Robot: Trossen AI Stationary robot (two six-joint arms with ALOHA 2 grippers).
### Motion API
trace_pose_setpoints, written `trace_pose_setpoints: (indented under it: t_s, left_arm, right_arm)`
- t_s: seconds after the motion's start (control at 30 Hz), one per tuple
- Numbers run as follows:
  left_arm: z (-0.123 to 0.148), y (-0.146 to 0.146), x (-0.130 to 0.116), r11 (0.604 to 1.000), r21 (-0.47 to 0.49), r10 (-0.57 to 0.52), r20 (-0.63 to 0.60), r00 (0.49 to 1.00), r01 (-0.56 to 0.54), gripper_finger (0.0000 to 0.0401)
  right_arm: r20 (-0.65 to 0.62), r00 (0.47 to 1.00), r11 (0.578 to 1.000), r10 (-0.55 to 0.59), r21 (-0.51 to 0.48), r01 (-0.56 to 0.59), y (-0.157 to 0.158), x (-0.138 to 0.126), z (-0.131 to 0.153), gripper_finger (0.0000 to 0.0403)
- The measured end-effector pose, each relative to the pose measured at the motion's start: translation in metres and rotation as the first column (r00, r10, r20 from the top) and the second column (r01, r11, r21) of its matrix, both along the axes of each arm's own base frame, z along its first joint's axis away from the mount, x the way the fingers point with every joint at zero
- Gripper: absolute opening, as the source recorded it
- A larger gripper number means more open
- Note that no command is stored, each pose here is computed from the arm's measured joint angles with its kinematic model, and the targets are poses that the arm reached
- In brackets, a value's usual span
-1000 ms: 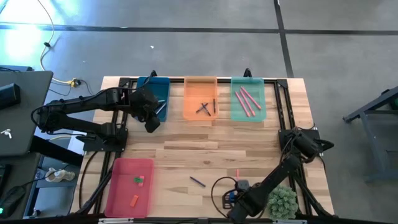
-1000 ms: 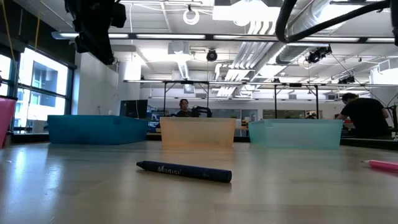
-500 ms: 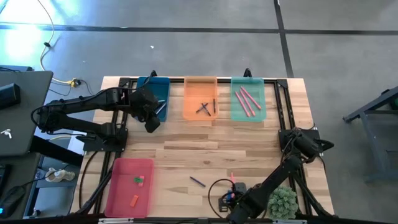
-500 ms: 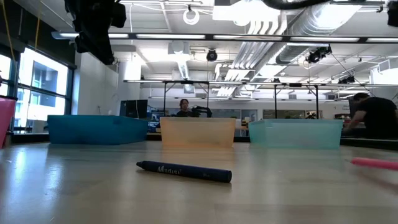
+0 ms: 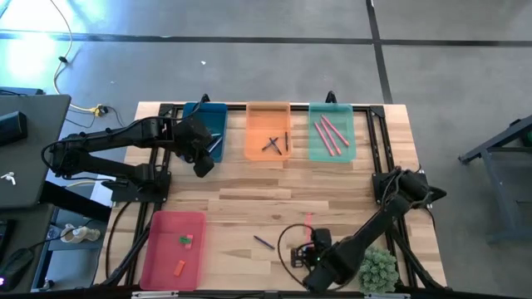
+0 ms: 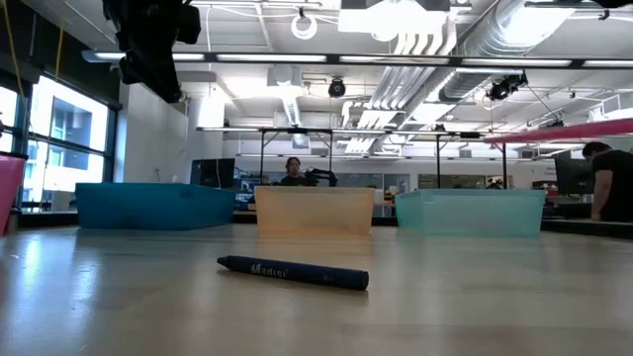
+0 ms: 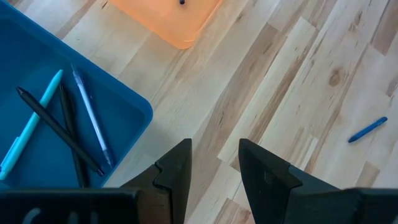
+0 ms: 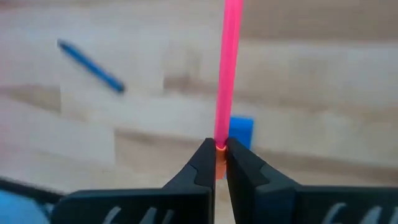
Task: Sort crayons/erasers/pens/pencils in bins
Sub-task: Put the pink pencil into the light blue bin
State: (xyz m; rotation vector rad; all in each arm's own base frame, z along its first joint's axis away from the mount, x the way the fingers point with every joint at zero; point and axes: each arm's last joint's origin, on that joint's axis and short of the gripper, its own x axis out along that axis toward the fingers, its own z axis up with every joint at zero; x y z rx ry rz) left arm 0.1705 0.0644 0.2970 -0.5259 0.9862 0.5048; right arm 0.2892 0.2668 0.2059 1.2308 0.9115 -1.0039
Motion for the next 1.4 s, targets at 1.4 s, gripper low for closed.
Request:
trace_pose_setpoints:
  t_s: [1.4]
  left_arm:
    - [0.002,0.001,0.003,1.000,0.013,0.000,0.033,0.999,-0.001,0.0119]
  right_arm:
    - [-0.173,0.978,0.923,0.118,-0.343,-0.172,-0.289,-0.112,0.068,0.0004]
